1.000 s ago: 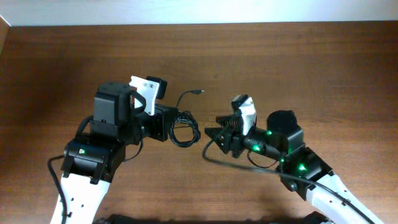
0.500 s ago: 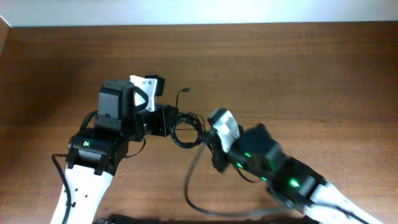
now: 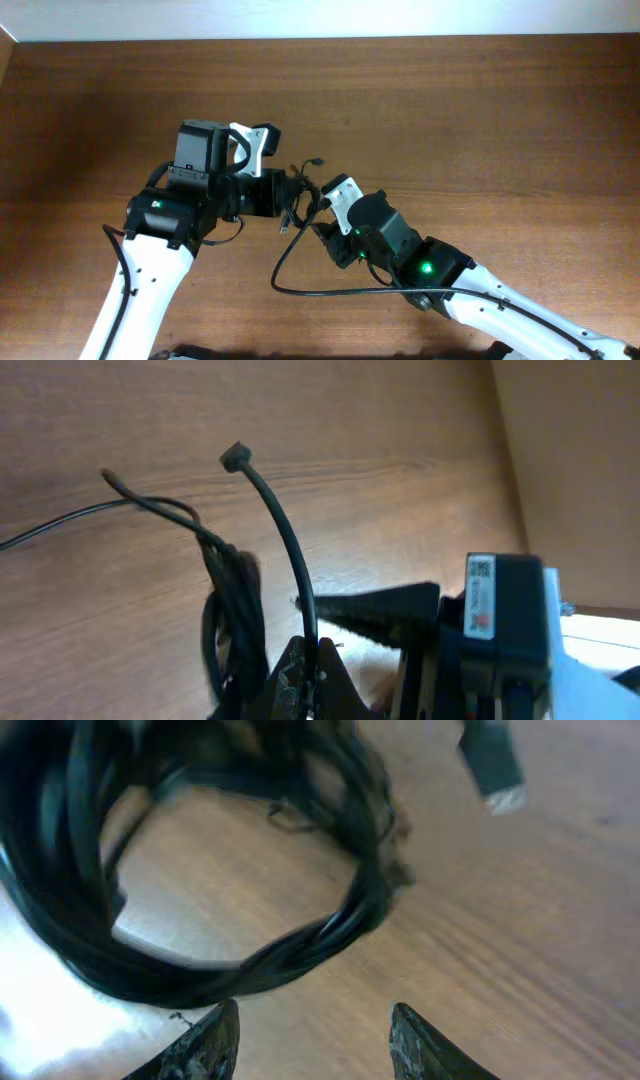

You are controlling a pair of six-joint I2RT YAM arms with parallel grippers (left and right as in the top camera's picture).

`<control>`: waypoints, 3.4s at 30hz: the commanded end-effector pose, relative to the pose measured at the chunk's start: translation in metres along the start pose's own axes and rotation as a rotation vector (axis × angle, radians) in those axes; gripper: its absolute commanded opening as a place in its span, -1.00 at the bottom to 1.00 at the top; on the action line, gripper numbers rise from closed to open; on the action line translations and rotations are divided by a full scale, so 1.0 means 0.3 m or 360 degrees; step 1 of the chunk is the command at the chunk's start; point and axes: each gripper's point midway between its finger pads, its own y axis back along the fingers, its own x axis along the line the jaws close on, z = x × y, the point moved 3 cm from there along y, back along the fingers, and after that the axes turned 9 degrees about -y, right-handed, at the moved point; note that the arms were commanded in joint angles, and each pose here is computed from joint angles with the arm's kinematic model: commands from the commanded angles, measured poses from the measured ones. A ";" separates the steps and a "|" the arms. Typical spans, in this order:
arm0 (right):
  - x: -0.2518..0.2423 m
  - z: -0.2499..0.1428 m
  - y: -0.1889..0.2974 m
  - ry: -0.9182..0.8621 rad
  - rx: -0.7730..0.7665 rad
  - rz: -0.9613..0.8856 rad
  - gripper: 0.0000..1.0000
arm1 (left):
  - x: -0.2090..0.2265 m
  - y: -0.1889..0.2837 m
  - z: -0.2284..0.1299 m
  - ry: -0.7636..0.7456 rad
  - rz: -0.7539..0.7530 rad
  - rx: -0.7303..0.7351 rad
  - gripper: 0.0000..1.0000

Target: Untangle cables

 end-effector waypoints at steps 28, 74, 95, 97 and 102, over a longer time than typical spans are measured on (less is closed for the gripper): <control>0.220 0.065 0.367 -0.0138 0.0044 0.1032 -0.92 | 0.031 0.007 -0.006 -0.0200 0.0109 0.0022 -1.00; -0.327 -0.162 0.169 -0.1028 0.0400 -0.0405 0.97 | 0.279 -0.266 -0.284 0.0196 0.0572 0.0314 -0.22; -0.236 -0.177 0.168 -0.1069 0.0539 -0.0123 0.97 | 0.182 -0.374 -0.249 -0.0099 0.0578 0.0266 -1.00; -0.205 -0.169 0.167 -0.1076 0.0559 -0.0019 0.97 | 0.101 -0.271 -0.173 -0.0188 0.0509 0.0052 -1.00; -0.160 -0.076 0.149 -0.1016 0.0407 0.0198 0.96 | -0.011 -0.195 -0.153 -0.0234 0.0273 -0.0050 -1.00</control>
